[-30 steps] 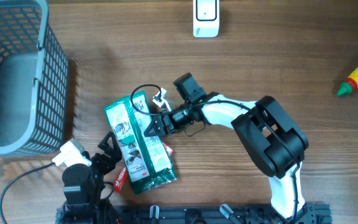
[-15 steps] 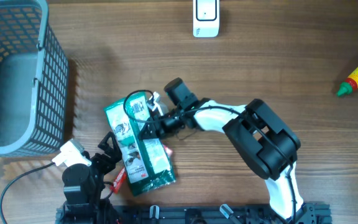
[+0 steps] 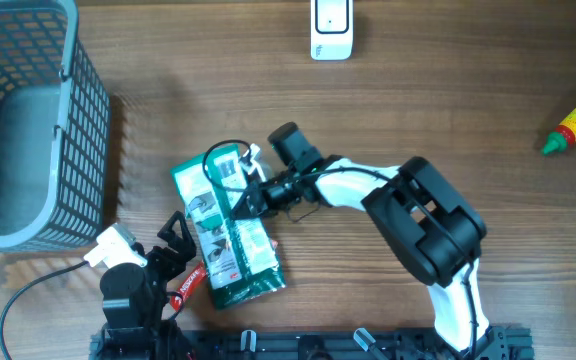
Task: Scan the item barcode
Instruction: 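Regrip the glove pack and raise it off the table, then carry the glove pack up to the scanner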
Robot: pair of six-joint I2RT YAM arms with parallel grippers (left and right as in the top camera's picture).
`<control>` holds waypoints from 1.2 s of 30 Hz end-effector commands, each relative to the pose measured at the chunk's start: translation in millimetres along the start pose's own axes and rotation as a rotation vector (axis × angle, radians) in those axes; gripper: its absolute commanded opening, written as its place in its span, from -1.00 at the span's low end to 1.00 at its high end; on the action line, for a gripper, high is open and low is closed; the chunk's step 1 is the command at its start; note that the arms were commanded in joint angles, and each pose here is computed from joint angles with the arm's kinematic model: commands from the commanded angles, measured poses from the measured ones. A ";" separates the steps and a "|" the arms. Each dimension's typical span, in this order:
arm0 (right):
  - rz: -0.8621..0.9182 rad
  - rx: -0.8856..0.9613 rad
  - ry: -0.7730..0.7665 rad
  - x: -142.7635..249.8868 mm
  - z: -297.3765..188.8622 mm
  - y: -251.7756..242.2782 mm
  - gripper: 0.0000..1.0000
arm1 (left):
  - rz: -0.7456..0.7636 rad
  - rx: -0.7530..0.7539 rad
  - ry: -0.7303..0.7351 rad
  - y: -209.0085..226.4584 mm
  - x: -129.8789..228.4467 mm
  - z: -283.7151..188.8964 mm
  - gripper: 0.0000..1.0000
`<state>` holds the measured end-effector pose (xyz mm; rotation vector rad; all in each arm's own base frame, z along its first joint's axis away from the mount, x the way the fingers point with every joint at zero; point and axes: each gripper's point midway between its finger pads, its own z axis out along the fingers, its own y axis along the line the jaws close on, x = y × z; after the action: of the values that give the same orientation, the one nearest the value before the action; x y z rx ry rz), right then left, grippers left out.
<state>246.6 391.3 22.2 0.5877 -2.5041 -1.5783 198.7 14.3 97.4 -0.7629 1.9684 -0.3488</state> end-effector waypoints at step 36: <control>-0.558 0.786 -0.209 58.6 -208.9 93.8 -0.91 | -0.003 -0.013 0.003 3.4 2.6 2.0 1.00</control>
<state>197.1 260.0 186.6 1.4335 -2.9716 -1.0525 198.7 14.8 97.4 -0.7643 1.9674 -0.3461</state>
